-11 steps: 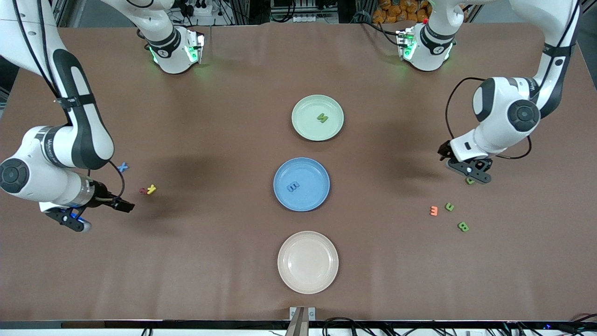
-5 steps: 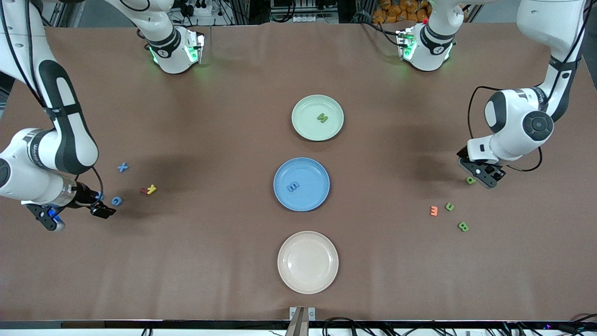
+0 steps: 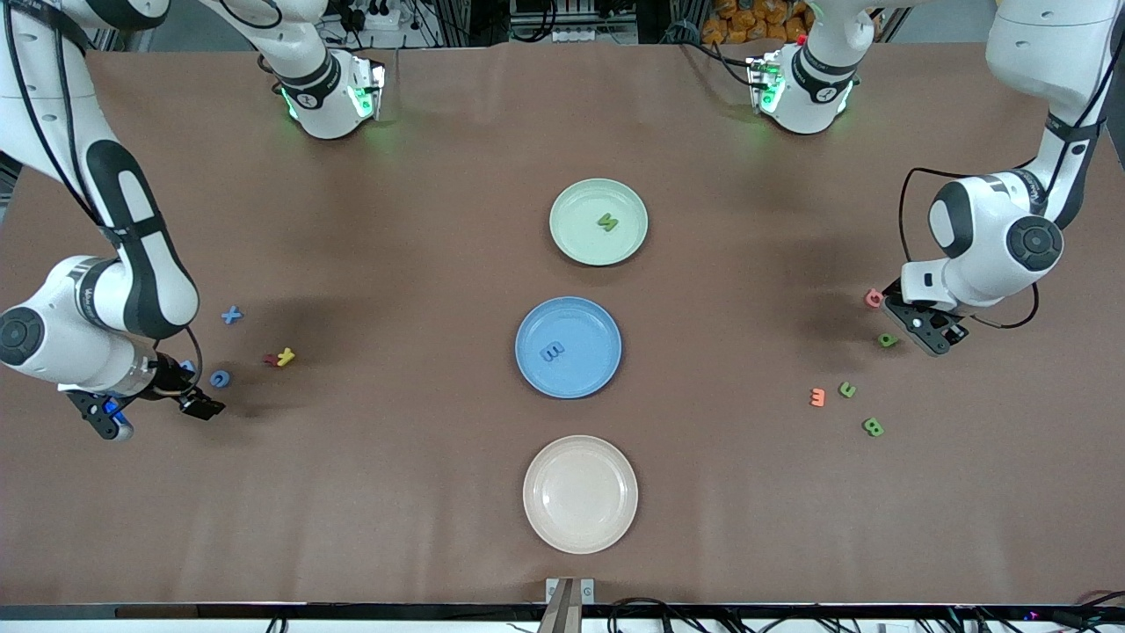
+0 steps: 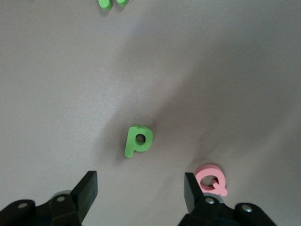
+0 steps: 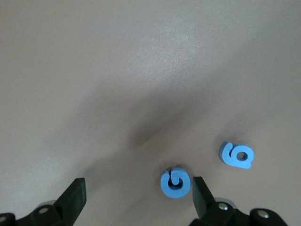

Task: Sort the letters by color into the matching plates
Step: 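Move the right gripper to the blue G while the left gripper reaches green P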

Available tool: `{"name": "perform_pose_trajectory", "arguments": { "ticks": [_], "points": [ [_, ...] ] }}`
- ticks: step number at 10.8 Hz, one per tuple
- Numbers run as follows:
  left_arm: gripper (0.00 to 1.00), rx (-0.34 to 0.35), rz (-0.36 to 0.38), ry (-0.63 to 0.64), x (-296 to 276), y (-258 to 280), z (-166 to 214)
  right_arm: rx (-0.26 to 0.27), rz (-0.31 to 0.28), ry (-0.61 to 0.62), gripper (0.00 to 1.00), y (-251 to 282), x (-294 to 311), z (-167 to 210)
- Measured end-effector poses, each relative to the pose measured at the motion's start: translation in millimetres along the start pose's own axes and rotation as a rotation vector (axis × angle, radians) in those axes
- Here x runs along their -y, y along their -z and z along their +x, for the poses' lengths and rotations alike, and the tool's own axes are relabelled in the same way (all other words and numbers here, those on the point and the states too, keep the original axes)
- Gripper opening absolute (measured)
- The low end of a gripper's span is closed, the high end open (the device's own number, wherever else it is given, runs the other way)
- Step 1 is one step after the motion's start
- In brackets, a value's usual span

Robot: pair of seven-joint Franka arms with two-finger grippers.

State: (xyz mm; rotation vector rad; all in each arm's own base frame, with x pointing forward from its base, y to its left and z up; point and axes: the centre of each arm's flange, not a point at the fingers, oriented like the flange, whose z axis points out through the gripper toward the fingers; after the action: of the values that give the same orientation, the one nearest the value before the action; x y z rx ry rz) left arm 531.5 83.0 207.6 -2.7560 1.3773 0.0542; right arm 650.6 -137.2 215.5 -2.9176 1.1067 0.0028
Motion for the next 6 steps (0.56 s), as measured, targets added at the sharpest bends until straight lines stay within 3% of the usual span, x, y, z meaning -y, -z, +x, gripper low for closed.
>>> {"name": "perform_pose_trajectory", "arguments": {
  "ticks": [6],
  "points": [
    [0.79, -0.071, -0.050, 0.025, 13, -24, 0, -0.011, 0.008, 0.009, 1.00, -32, -22, -10]
  ]
}}
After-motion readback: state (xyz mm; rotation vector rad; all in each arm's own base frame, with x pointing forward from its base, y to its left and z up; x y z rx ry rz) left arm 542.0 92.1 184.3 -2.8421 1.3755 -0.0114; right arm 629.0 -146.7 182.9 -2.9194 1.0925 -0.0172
